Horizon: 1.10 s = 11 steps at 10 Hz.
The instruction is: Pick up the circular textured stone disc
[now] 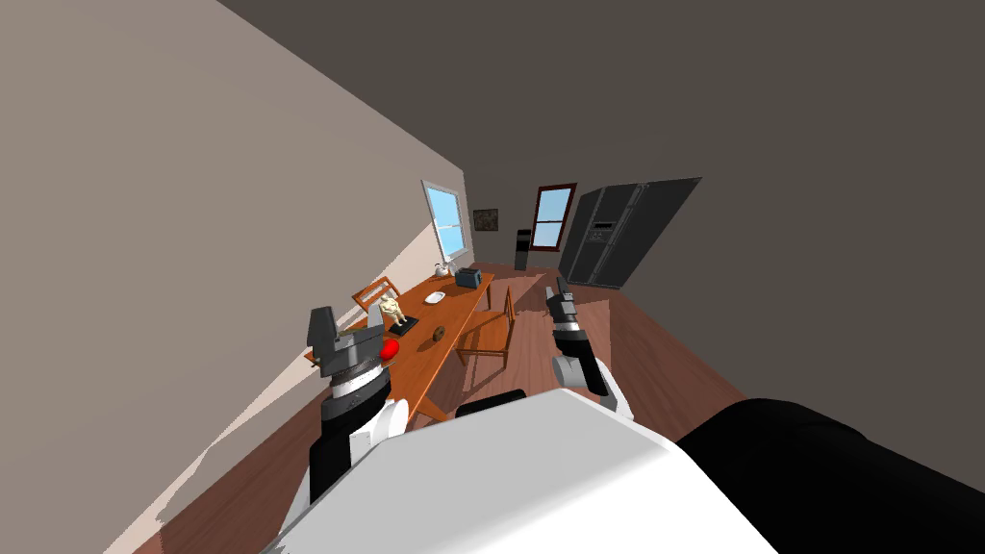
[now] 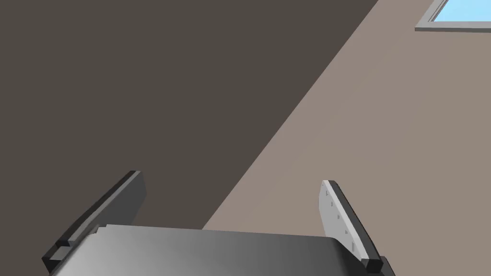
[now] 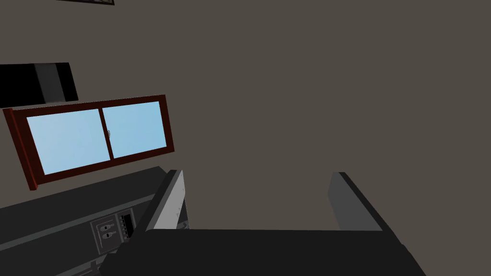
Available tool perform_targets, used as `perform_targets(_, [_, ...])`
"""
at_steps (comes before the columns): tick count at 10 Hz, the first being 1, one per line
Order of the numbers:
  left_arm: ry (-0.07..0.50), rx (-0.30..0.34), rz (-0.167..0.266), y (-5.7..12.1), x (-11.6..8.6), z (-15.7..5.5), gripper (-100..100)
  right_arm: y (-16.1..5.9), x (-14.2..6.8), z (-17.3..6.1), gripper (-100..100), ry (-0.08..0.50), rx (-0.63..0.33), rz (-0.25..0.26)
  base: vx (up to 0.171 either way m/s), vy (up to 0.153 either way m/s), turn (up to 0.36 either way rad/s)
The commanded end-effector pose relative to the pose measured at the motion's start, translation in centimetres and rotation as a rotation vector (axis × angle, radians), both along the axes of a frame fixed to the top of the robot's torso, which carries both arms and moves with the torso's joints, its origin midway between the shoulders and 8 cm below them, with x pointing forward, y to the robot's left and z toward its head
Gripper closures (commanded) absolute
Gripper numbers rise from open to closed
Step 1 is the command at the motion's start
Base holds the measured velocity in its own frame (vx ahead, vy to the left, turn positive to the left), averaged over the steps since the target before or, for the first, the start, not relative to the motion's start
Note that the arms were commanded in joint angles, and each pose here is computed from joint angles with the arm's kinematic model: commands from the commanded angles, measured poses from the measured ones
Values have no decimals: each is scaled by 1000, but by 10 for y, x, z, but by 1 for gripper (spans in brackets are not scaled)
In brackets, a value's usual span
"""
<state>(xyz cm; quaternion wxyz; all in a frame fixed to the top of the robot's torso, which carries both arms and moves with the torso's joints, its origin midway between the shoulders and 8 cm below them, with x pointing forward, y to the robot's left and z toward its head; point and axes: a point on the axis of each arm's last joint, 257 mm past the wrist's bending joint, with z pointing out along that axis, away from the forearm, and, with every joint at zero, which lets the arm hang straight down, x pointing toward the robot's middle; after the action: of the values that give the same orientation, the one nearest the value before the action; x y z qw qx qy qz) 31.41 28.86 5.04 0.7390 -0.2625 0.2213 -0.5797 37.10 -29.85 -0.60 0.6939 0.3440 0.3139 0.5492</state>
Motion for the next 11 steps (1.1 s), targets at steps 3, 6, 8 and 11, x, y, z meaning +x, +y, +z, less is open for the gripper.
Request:
perform_targets(3, [66,40,-71,-7,19,-16,-100,0,0,0,0,0,0,0,4,1,-3])
perform_targets(6, [158,17,-134,-4,46,-42,-100,0,0,0,0,0,0,0,11,1,-7])
perform_targets(8, [230,-27,-173,0,68,-65,-100,0,0,0,0,0,0,0,17,4,-9])
perform_targets(11, [310,-92,-210,7,91,-91,-100,0,0,0,0,0,0,0,17,4,-8])
